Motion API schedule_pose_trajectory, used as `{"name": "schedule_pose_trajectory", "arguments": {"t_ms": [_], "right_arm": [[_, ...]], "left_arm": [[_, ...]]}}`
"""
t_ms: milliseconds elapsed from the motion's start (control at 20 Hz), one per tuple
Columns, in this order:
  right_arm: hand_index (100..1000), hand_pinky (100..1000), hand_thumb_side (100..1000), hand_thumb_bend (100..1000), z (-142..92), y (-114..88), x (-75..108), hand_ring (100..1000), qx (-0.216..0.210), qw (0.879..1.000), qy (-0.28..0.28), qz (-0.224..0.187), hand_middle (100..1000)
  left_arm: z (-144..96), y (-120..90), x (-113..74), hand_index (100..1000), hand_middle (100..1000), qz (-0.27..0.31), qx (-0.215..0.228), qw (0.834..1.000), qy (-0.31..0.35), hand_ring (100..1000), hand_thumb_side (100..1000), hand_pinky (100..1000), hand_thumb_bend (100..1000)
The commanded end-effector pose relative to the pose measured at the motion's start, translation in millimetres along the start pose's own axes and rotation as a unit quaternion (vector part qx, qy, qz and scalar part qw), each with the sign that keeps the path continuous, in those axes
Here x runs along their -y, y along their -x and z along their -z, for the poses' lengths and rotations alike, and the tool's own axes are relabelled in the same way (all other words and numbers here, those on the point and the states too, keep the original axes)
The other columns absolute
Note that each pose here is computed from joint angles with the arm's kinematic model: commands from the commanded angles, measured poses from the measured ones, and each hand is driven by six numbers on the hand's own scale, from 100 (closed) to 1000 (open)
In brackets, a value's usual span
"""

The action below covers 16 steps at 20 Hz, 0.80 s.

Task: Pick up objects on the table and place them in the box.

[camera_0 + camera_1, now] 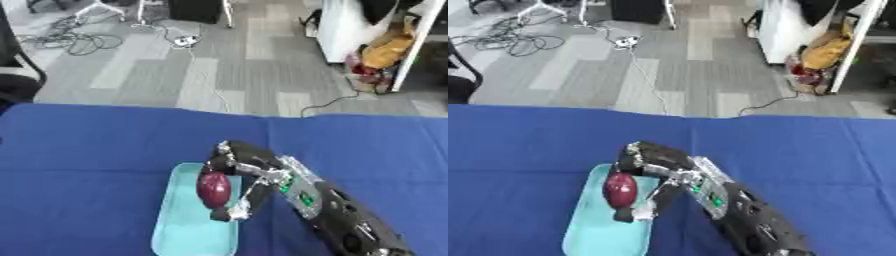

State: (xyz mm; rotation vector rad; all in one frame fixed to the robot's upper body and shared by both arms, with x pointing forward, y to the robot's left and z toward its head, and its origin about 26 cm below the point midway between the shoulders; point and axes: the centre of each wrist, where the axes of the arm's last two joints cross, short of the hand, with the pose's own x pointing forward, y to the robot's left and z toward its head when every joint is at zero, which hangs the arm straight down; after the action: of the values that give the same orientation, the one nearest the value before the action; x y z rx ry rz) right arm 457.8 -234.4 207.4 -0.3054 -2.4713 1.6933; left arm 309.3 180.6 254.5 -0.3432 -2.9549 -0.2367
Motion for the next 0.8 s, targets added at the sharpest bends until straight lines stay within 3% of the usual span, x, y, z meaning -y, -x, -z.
{"name": "schedule_pose_trajectory", "arguments": {"t_ms": [50,150,350,800], "right_arm": [[726,265,1000,452,7.7,-1.4,14.6,435,0.013,1.0,-0.005,-0.022,536],[825,519,1000,487,6.7,-1.1,14.7,595,0.01,0.999,-0.023,-0.033,703],[965,686,1000,555,6.4,-1.1,13.0,798,0.006,0.998,-0.044,-0.051,883],[952,684,1000,586,6.1,-2.8,9.3,797,0.008,0.997,-0.046,-0.067,870]], "left_arm": [[6.1,-3.7,1.1,723,615,-0.006,0.013,1.0,0.005,493,810,460,416],[6.0,-3.7,0.8,723,615,-0.006,0.013,1.0,0.005,494,811,460,416],[5.7,-3.7,0.4,723,615,-0.005,0.013,1.0,0.004,494,811,460,416],[4.9,-3.8,-0.5,723,615,-0.003,0.012,1.0,0.005,494,812,459,417]]}}
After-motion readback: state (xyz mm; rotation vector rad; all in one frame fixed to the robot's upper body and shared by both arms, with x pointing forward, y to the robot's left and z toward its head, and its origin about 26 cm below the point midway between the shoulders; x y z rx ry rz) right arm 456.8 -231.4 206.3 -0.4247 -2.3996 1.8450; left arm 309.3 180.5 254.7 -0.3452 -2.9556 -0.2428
